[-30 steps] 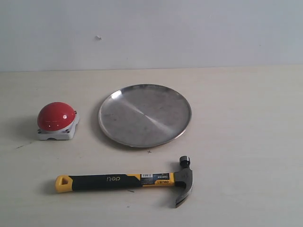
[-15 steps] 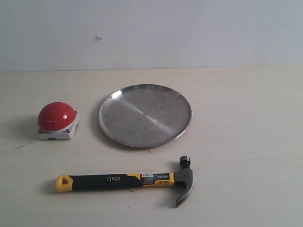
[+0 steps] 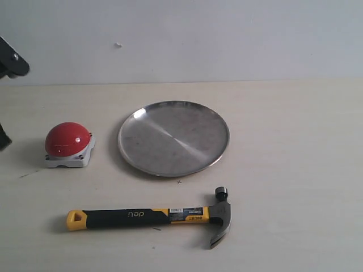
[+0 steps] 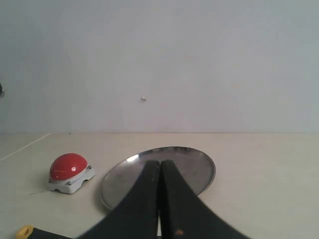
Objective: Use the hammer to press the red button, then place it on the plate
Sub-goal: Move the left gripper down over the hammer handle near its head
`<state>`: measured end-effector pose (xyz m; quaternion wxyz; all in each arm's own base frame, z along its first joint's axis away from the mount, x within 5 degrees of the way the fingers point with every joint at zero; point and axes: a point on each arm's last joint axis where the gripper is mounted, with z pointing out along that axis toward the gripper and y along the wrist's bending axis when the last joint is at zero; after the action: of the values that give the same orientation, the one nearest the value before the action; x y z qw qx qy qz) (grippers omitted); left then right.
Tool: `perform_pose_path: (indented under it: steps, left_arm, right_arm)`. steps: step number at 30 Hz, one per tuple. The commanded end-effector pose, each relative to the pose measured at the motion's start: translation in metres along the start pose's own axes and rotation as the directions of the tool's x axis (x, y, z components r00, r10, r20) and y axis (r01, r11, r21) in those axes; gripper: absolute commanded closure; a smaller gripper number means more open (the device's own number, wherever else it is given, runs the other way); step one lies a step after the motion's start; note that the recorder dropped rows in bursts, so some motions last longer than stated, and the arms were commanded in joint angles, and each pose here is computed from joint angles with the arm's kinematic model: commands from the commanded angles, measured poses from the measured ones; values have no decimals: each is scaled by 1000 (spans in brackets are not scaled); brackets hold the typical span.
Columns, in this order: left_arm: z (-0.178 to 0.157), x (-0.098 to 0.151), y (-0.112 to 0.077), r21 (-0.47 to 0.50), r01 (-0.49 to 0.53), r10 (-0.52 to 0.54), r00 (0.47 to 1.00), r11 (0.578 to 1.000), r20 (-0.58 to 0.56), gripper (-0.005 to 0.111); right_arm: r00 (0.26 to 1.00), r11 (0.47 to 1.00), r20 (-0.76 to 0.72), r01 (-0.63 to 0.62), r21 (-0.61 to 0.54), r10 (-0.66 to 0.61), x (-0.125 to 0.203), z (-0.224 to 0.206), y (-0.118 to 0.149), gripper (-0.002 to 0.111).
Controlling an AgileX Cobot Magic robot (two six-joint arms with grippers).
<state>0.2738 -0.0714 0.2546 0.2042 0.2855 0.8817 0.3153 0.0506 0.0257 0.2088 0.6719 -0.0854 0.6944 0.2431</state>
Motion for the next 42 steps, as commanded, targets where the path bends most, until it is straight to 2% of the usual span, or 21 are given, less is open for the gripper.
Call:
perform_pose_path:
  steps: [1, 3, 4, 5, 7, 9, 11, 14, 15, 18, 20, 24, 30, 42]
  left_arm:
    - [-21, -14, -33, 404, -152, 184, 982, 902, -41, 107]
    - [-39, -25, -55, 574, -265, 235, 964, 775, 127, 107]
    - [-48, -31, -65, 610, -327, 239, 945, 722, 224, 107]
    - [-56, -37, -71, 618, -358, 220, 931, 700, 291, 107]
    - [-71, -50, -85, 599, -403, 176, 899, 692, 401, 103]
    - [-82, -60, -98, 571, -449, 177, 866, 687, 468, 93]
    - [-91, -67, -113, 547, -511, 217, 831, 663, 513, 76]
    - [-93, -76, -138, 527, -587, 289, 790, 615, 542, 38]
    - [-93, -78, -147, 515, -618, 318, 768, 594, 555, 33]
    - [-87, -86, -171, 493, -681, 386, 723, 542, 573, 41]
    - [-82, -94, -183, 491, -693, 405, 713, 527, 572, 48]
    - [-67, -109, -203, 508, -696, 433, 715, 507, 549, 44]
    - [-46, -121, -228, 509, -730, 494, 684, 457, 537, 44]
    - [-22, -132, -254, 506, -757, 539, 651, 413, 534, 44]
  right_arm:
    - [1000, 1000, 11, 13, 3, -13, 1, 0, 0, 108]
    - [1000, 1000, 11, 13, 3, -13, 1, 0, 0, 108]
    - [1000, 1000, 11, 13, 3, -13, 1, 0, 0, 108]
    - [1000, 1000, 11, 13, 3, -13, 1, 0, 0, 108]
    - [1000, 1000, 11, 13, 3, -13, 1, 0, 0, 108]
    - [1000, 1000, 11, 13, 3, -13, 1, 0, 0, 108]
    - [1000, 1000, 11, 13, 3, -13, 1, 0, 0, 108]
    - [1000, 1000, 11, 13, 3, -13, 1, 0, 0, 108]
    - [1000, 1000, 11, 13, 3, -13, 1, 0, 0, 108]
    - [1000, 1000, 11, 13, 3, -13, 1, 0, 0, 108]
    - [1000, 1000, 11, 13, 3, -13, 1, 0, 0, 108]
    - [1000, 1000, 11, 13, 3, -13, 1, 0, 0, 108]
    - [1000, 1000, 11, 13, 3, -13, 1, 0, 0, 108]
    - [1000, 1000, 11, 13, 3, -13, 1, 0, 0, 108]
